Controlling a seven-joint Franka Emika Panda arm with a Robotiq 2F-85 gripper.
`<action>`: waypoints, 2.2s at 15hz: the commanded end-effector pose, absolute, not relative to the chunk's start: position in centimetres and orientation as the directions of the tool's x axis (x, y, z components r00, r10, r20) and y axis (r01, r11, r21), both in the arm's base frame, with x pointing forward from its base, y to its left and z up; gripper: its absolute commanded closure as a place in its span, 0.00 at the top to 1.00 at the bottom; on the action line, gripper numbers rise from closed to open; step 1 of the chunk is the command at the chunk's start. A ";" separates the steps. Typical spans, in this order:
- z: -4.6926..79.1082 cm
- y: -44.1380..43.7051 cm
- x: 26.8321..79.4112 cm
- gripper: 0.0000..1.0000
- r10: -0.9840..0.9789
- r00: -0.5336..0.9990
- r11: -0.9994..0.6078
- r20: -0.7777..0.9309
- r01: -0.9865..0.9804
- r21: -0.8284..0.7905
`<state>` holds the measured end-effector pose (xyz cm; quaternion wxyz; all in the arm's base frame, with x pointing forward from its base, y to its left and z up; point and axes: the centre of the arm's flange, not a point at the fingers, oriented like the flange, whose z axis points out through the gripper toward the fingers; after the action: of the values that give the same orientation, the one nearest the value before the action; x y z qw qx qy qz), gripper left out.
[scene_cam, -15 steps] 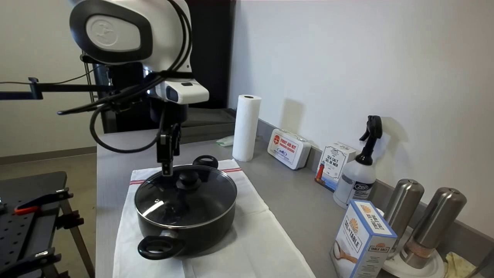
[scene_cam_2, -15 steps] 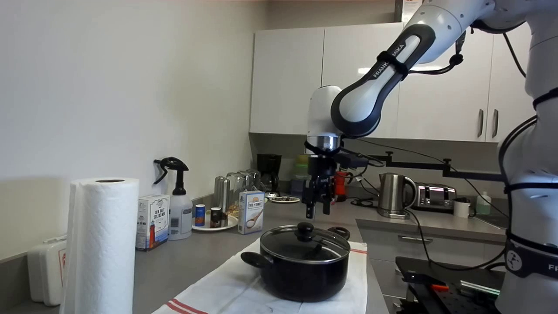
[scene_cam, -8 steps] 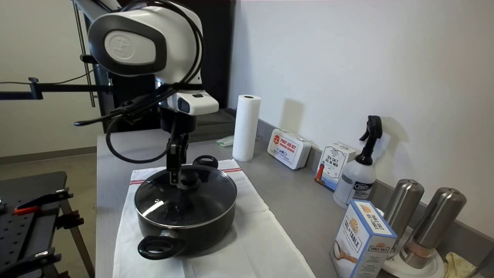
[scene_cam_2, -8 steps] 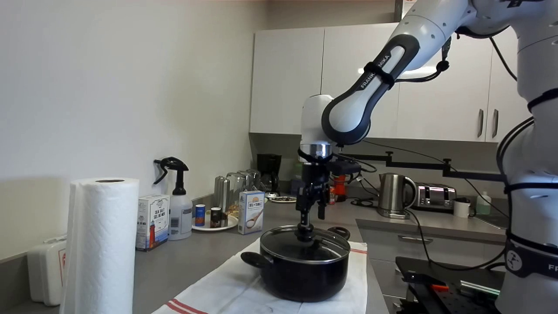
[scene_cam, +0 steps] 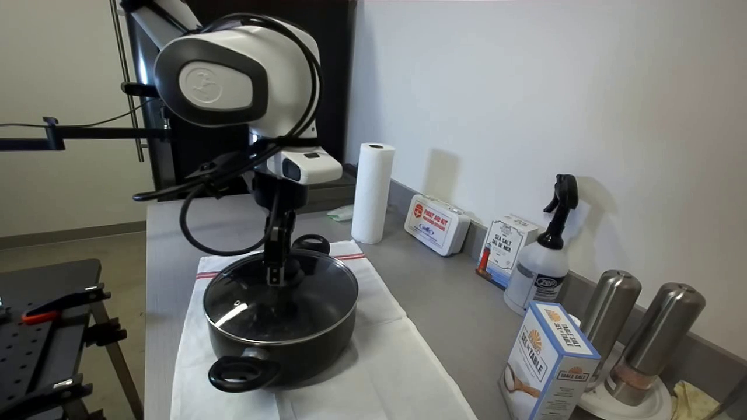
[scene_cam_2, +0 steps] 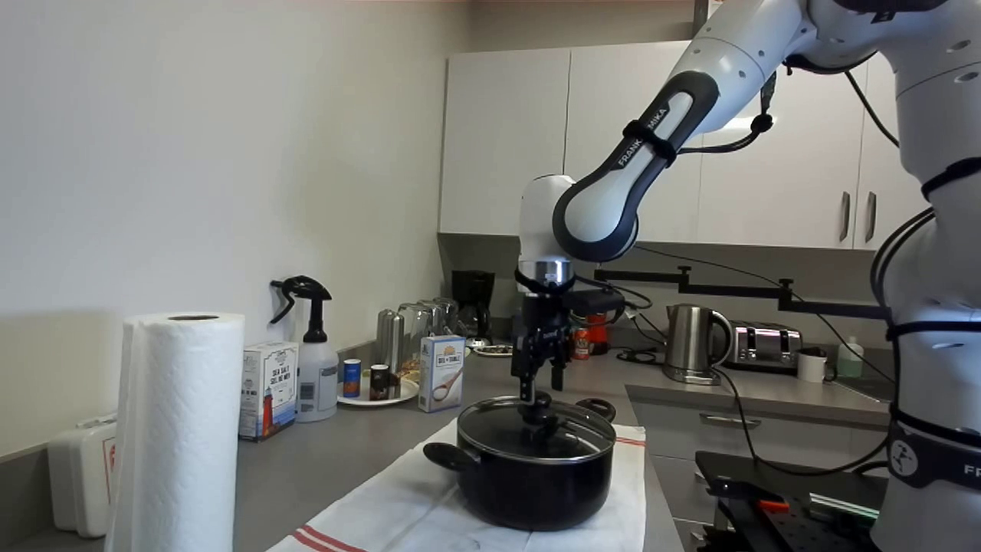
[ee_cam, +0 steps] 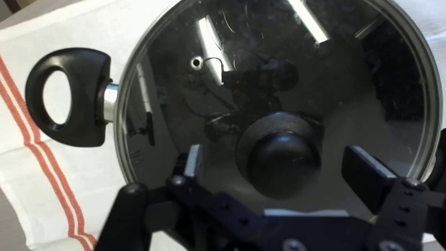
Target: Remove the lid from the pot
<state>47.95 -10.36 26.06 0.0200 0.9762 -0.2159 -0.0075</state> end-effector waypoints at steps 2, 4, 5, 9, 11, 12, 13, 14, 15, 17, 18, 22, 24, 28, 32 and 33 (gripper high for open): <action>25.9 -10.6 49.0 0.74 -0.429 0.903 -0.902 0.018 -0.430 0.042; 25.9 -10.6 49.1 0.60 -0.429 0.903 -0.902 0.020 -0.430 0.041; 26.0 -10.6 49.2 0.52 -0.429 0.903 -0.902 0.021 -0.430 0.040; 26.4 -10.1 49.2 0.25 -0.421 0.907 -0.906 0.024 -0.422 0.030; 26.6 -10.0 49.0 0.25 -0.418 0.908 -0.908 0.025 -0.418 0.028; 26.8 -9.9 48.9 0.25 -0.418 0.908 -0.908 0.027 -0.418 0.025; 27.2 -9.8 48.8 0.25 -0.416 0.909 -0.909 0.030 -0.416 0.023; 27.7 -9.7 48.6 0.25 -0.418 0.908 -0.908 0.039 -0.419 0.025; 28.2 -9.6 48.3 0.25 -0.416 0.908 -0.909 0.041 -0.417 0.022; 29.2 -9.7 47.8 0.25 -0.420 0.906 -0.907 0.050 -0.421 0.022; 29.8 -9.7 47.6 0.25 -0.425 0.904 -0.904 0.056 -0.426 0.022; 33.1 -8.5 45.8 0.25 -0.409 0.909 -0.911 0.081 -0.411 0.008; 34.6 -7.3 44.8 0.25 -0.394 0.915 -0.918 0.087 -0.396 0.006; 36.9 -3.5 43.3 0.25 -0.315 0.948 -0.947 0.054 -0.317 0.044; 38.3 2.2 43.0 0.25 -0.198 0.980 -0.976 0.030 -0.200 0.089; 38.3 4.1 43.1 0.25 -0.166 0.986 -0.981 0.021 -0.167 0.099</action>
<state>43.69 -0.18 36.37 0.0349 0.9927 -0.1150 0.0072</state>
